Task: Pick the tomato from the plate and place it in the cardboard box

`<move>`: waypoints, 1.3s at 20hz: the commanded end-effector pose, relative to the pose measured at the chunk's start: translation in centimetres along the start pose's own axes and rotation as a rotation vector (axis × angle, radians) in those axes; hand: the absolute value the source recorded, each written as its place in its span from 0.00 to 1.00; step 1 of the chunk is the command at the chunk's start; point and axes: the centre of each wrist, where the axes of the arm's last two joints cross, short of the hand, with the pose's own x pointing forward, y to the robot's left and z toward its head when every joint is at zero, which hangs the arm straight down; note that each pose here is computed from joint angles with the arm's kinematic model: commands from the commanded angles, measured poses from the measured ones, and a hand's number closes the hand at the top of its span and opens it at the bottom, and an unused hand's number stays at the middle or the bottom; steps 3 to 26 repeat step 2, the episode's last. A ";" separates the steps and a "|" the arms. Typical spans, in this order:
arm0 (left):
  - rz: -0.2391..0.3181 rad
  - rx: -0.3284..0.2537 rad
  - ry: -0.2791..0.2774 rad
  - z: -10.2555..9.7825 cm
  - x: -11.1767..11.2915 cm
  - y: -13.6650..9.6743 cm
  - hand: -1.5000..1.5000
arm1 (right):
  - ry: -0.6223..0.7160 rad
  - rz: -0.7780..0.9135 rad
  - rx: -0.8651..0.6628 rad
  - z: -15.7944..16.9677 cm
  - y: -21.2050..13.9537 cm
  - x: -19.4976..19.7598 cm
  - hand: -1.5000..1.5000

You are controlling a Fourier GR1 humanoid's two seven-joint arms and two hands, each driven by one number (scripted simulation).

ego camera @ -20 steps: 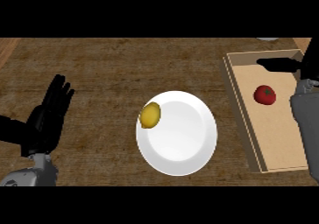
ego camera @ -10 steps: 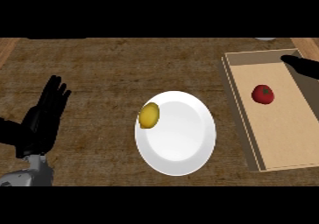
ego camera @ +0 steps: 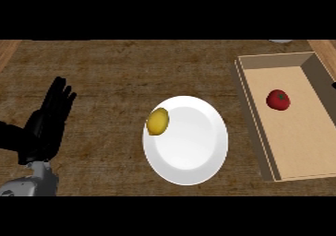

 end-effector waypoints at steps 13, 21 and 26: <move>0.001 0.013 0.008 0.0 -2.3 0.7 0.50 | -0.022 0.002 -0.012 -0.2 -5.2 -1.2 0.00; 0.001 0.013 0.008 0.0 -2.3 0.7 0.50 | -0.022 0.002 -0.012 -0.2 -5.2 -1.2 0.00; 0.001 0.013 0.008 0.0 -2.3 0.7 0.50 | -0.022 0.002 -0.012 -0.2 -5.2 -1.2 0.00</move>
